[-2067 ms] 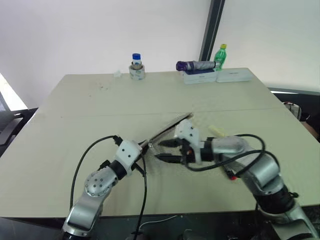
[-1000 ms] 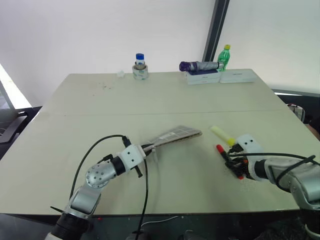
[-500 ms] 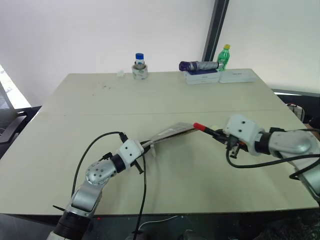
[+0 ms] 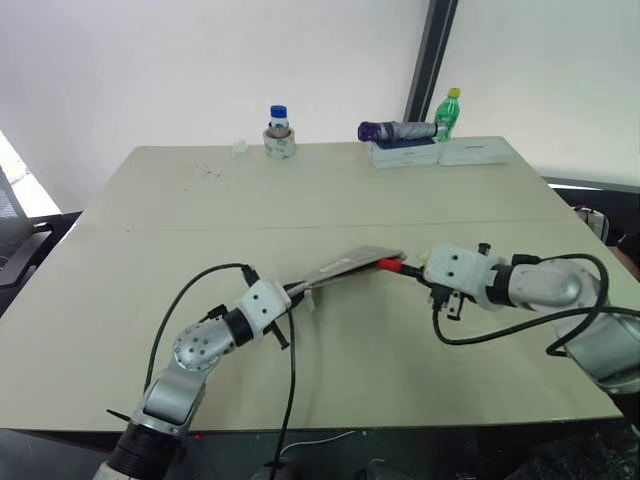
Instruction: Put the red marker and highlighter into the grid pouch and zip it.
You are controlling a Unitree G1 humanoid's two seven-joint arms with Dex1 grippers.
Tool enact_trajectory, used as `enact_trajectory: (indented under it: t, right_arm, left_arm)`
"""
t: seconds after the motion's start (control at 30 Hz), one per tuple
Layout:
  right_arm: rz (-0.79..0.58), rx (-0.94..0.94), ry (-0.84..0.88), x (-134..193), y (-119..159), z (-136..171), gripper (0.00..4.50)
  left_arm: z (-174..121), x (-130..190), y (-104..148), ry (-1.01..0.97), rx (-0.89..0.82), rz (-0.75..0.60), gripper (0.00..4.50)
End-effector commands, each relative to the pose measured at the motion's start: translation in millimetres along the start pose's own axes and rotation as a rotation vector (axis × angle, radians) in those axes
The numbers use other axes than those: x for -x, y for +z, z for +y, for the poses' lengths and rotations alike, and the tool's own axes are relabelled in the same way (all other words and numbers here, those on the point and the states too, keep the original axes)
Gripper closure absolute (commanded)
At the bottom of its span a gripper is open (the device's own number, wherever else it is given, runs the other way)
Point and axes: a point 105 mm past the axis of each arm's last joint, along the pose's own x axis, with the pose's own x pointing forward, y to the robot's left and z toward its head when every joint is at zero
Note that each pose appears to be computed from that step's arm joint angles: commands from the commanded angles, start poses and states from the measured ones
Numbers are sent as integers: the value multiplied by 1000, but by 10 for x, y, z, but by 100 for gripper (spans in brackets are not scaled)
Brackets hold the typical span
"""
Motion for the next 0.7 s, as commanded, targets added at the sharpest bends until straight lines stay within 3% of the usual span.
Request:
enact_trajectory:
  t: [0.03, 0.27, 0.7]
  right_arm:
    - [-5, 102, -25, 24, 88, -74, 423]
    - [14, 317, -30, -56, 211, -69, 423]
    - [-96, 550, -19, -208, 669, 70, 423]
  left_arm:
    - [6, -1, 148, -8, -59, -45, 450]
    - [-88, -49, 186, -89, -165, -35, 450]
    - [-218, -148, 346, -136, -117, -79, 450]
